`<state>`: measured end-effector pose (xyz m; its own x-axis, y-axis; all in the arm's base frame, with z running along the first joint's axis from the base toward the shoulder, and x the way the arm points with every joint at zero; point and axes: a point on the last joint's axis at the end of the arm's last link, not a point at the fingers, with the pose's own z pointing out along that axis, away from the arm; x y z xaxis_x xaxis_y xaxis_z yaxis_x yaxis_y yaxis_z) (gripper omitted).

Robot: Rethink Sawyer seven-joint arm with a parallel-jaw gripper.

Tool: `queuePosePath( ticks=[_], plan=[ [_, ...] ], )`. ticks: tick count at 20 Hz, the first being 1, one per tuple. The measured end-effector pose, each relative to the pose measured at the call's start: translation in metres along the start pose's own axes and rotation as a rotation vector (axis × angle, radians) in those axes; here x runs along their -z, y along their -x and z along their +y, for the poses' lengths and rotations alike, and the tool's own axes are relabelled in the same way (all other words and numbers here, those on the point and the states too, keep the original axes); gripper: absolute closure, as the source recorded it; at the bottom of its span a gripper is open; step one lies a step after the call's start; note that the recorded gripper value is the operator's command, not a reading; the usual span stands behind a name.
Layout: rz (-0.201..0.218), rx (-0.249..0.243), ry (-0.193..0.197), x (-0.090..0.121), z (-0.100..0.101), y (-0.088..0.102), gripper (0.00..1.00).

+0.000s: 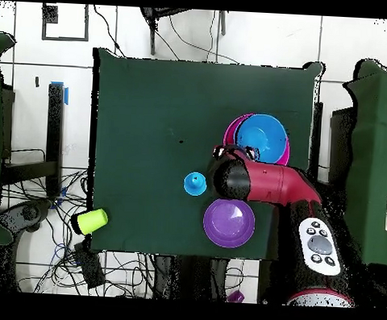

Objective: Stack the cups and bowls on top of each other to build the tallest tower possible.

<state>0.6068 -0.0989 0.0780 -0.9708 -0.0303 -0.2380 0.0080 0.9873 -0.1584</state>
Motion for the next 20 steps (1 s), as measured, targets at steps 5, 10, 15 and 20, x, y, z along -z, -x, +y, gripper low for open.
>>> queuePosePath(
  ticks=[5,10,15,20],
  plan=[
    [0.003,-0.001,0.000,0.0013,0.0003,-0.0021,1.00],
    [0.008,-0.003,0.001,0.0032,0.0008,-0.0053,1.00],
    [0.013,-0.005,0.002,0.0044,0.0014,-0.0082,1.00],
    [0.015,-0.011,0.002,0.0049,0.0010,-0.0092,1.00]
  ],
)
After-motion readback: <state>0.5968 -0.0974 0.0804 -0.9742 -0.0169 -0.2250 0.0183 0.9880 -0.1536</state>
